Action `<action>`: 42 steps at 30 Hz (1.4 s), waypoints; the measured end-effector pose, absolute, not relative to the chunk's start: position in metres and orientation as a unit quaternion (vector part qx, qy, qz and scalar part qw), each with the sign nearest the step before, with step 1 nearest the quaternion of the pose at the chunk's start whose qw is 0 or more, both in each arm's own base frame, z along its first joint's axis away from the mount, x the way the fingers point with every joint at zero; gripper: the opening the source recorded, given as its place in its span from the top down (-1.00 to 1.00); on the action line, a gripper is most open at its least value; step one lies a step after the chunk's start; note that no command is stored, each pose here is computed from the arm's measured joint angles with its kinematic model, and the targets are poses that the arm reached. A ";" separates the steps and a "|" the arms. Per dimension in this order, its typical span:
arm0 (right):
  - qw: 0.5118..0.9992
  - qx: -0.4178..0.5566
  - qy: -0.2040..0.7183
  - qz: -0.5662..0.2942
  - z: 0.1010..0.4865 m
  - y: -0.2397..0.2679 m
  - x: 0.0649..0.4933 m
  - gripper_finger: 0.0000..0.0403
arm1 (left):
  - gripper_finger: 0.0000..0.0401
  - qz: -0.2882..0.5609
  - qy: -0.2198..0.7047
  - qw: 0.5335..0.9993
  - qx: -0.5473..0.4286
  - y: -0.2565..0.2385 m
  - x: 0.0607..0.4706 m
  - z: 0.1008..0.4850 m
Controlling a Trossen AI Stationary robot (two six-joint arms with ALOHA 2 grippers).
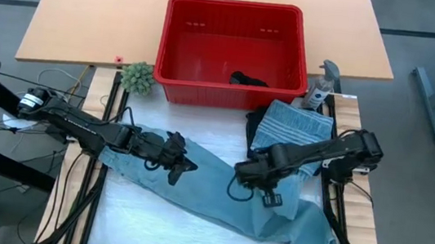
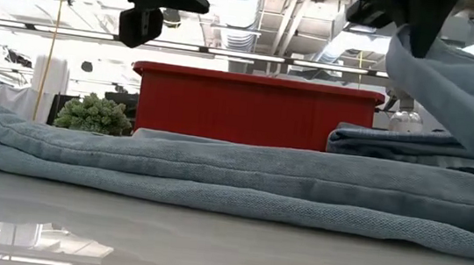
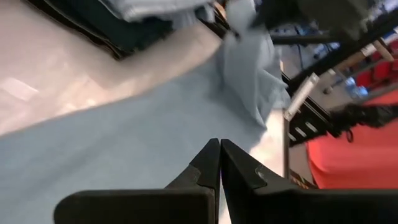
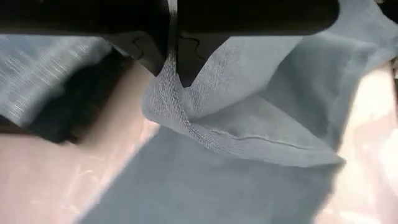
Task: Fold Laundry from Bin
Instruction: Fold the blue pants
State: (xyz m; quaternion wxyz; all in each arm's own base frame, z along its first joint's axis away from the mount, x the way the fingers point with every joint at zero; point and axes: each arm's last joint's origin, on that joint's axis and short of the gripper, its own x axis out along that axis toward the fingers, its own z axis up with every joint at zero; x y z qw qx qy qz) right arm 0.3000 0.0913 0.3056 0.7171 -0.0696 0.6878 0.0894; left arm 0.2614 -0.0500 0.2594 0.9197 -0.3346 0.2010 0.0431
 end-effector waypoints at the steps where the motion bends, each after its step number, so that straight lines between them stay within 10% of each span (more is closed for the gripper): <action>1: 0.718 -0.063 0.686 0.099 0.302 0.094 0.303 0.83 | 1.00 0.052 0.196 0.921 -0.333 -0.049 0.262 0.260; 13: 0.760 0.055 0.638 0.112 0.358 0.102 0.312 -0.18 | 0.76 0.056 0.107 0.951 -0.284 -0.039 0.268 0.275; 19: 0.788 0.127 0.595 0.096 0.423 0.104 0.261 -0.13 | 0.54 0.043 0.044 0.965 -0.256 -0.027 0.299 0.280; 26: 0.841 0.217 0.495 0.031 0.470 0.111 0.184 -0.08 | 0.41 0.002 0.172 0.969 -0.176 -0.024 0.383 0.263; 42: 0.864 0.201 0.460 0.015 0.470 0.154 0.152 -0.08 | 0.20 -0.127 0.345 0.911 -0.186 0.032 0.507 0.205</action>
